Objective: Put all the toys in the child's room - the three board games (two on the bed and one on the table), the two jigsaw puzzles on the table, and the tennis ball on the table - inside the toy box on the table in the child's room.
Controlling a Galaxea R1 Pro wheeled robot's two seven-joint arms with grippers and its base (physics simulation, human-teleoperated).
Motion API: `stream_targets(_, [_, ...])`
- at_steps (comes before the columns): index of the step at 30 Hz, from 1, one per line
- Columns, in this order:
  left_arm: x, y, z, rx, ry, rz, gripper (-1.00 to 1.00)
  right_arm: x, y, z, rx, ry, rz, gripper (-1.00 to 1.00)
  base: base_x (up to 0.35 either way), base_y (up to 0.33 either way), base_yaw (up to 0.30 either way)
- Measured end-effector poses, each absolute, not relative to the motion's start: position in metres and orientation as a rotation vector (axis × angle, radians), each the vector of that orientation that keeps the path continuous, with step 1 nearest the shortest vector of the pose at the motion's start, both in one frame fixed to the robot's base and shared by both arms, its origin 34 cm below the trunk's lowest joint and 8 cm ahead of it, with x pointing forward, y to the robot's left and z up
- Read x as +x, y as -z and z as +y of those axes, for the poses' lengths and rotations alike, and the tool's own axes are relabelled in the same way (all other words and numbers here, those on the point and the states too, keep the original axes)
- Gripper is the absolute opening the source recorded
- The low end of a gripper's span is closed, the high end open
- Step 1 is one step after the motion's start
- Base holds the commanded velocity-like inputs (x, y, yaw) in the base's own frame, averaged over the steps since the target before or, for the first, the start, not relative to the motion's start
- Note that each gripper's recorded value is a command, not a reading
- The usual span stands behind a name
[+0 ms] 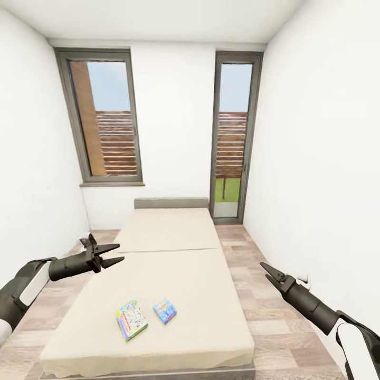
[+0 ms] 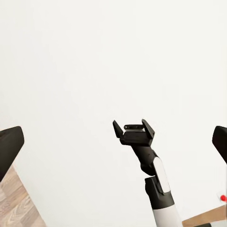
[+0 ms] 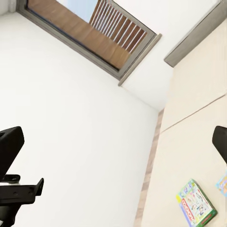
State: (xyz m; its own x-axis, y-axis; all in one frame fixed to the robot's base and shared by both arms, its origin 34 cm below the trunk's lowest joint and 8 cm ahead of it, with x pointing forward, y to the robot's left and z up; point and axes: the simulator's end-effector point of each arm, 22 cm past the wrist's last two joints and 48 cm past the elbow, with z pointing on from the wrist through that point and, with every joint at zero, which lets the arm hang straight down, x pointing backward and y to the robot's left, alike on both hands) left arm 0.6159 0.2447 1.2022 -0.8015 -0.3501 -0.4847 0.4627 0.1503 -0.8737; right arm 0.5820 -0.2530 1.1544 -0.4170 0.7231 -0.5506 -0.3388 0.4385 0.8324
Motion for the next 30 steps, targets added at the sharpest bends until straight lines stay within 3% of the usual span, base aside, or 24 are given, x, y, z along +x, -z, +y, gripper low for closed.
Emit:
stream_targets(11, [0.6149,-1.2048,0.2453,0.111,1.714,1.819,1.0,0.5815,-1.1563,-0.2532,0.342,-1.221,1.602,1.0,0.0,0.0,-0.25])
stream_targets(30, [0.6181,-1.1974,0.2458,0.1,1.714,1.83,1.0,0.5844,-1.1488,-0.2542,0.354,-1.211,1.619,1.0,-0.021,0.0,-0.021])
